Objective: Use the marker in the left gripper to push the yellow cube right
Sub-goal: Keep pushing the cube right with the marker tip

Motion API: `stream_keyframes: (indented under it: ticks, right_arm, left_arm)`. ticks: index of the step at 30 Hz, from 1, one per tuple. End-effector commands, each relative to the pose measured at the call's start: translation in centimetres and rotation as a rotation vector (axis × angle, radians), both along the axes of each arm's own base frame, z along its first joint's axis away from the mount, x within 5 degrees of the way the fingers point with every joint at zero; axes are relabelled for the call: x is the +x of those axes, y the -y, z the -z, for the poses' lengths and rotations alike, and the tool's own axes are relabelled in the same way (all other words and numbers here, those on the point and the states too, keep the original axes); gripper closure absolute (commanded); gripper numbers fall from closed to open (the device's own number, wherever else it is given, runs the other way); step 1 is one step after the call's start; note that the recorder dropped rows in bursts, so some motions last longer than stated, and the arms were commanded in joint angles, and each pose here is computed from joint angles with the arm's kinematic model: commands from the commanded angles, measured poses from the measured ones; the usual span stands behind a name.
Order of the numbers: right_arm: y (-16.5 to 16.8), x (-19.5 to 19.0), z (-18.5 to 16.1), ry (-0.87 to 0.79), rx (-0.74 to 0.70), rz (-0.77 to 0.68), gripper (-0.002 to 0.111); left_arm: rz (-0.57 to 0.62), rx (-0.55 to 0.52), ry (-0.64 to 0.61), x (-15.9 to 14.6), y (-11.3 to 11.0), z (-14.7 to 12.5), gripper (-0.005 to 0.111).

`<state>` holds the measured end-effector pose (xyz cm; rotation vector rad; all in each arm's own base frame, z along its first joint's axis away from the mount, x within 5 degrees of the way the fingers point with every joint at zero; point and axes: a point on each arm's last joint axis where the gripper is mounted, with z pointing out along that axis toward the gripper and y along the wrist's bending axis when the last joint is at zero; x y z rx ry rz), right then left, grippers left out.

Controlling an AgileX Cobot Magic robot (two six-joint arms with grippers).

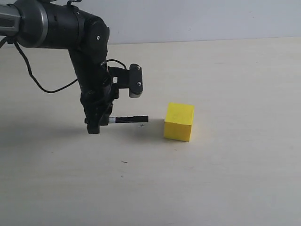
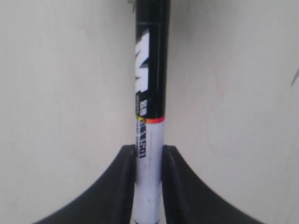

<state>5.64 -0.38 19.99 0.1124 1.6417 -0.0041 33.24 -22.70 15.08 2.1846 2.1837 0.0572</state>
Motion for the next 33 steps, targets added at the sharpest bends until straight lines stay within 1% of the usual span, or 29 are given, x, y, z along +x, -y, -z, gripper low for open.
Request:
stream_keyframes:
  ticks: [1,3,7,10,12,14,15,17,20,25,30,33]
  right_arm:
    - [0.0,0.0,0.1,0.008,-0.011,0.005,0.108]
    - [0.0,0.0,0.1,0.008,-0.011,0.005,0.108]
    - [0.0,0.0,0.1,0.008,-0.011,0.005,0.108]
    - [0.0,0.0,0.1,0.008,-0.011,0.005,0.108]
    - [0.0,0.0,0.1,0.008,-0.011,0.005,0.108]
    - [0.0,0.0,0.1,0.008,-0.011,0.005,0.108]
    - [0.0,0.0,0.1,0.008,-0.011,0.005,0.108]
    - [0.0,0.0,0.1,0.008,-0.010,0.005,0.108]
    - [0.0,0.0,0.1,0.008,-0.010,0.005,0.108]
    - [0.0,0.0,0.1,0.008,-0.011,0.005,0.108]
    - [0.0,0.0,0.1,0.008,-0.011,0.005,0.108]
    - [0.0,0.0,0.1,0.008,-0.009,0.005,0.108]
  left_arm:
    - [0.130,0.047,0.033,0.6,-0.3,-1.1,0.107]
    - [0.165,0.035,0.059,0.9,-0.1,-1.3,0.107]
    - [0.168,-0.009,0.092,1.2,0.6,-1.5,0.107]
    - [0.141,-0.077,0.038,0.8,2.3,-0.9,0.107]
    - [0.163,-0.075,-0.007,-0.1,3.7,-0.2,0.107]
    - [0.181,-0.064,-0.024,-0.6,4.3,0.1,0.107]
    - [0.178,-0.066,-0.022,-0.6,4.2,0.0,0.107]
    - [0.150,-0.056,-0.036,-0.3,3.4,-0.3,0.107]
    - [0.087,-0.038,-0.067,-0.2,2.8,-0.4,0.107]
    - [0.070,-0.012,-0.089,-0.3,2.4,-0.4,0.107]
    - [0.072,-0.037,-0.077,-0.4,3.0,-0.3,0.107]
    - [0.093,-0.067,-0.038,-0.7,4.0,-0.4,0.107]
